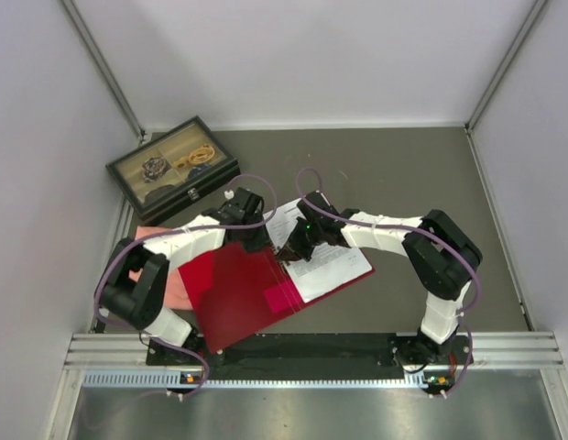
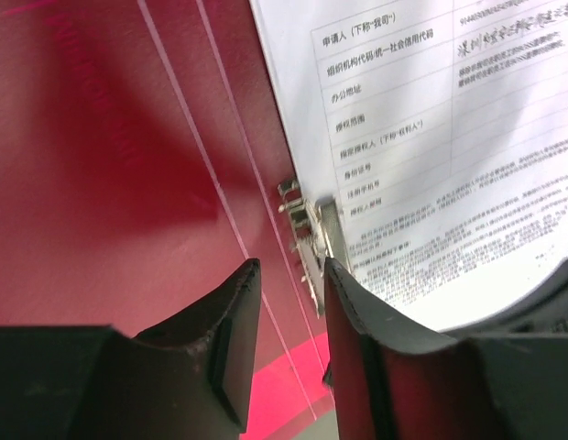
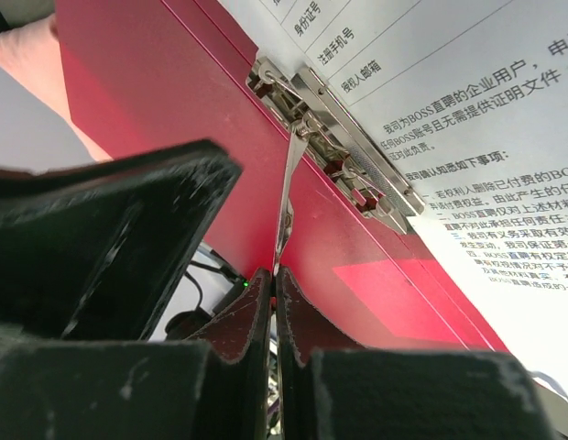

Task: Put the files into the folder

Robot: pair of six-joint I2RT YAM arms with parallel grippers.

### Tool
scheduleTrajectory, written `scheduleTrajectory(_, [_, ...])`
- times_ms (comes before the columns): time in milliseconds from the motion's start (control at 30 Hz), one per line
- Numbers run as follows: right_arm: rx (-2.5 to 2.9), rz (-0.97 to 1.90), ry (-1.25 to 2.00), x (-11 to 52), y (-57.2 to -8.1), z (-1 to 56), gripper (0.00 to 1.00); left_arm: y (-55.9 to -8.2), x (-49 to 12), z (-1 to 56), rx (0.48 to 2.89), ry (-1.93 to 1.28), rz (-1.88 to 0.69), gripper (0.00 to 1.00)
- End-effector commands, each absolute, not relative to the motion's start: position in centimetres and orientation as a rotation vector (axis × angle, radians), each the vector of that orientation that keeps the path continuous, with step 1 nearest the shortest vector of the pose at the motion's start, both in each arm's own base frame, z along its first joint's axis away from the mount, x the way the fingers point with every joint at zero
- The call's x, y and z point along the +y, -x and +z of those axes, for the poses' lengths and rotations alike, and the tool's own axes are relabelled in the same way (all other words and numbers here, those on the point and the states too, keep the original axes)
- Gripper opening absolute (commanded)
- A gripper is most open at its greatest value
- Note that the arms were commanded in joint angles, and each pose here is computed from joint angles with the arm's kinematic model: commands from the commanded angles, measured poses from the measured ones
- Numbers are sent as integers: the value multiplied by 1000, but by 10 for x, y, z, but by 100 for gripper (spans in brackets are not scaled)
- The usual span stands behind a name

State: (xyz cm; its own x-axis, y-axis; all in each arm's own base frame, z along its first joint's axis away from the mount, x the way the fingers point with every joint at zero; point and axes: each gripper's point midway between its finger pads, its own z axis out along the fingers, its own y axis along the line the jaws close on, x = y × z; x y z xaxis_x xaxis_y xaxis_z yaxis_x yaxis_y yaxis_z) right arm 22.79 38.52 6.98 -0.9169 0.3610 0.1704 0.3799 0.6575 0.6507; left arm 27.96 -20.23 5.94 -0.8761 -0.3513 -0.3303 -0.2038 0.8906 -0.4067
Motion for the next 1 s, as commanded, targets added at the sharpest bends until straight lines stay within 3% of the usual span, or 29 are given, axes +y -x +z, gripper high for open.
scheduleTrajectory(0, [-2843,-1168,603,390,-224,77,0,-299,-223,57,2643,357,-595,37])
scheduleTrajectory(167, [-2836,-1177,596,391,-223,77,0,-305,-223,45,2647,373,-566,35])
scheduleTrajectory(433, [-2833,-1178,587,390,-222,75,0,-306,-219,33,2672,368,-511,21])
scheduleTrajectory(633, [-2859,-1140,499,382,-215,59,0,-303,-208,20,2710,326,-416,1])
scheduleTrajectory(967, [-2921,-1026,403,351,-207,25,0,-296,-195,6,2738,239,-323,0])
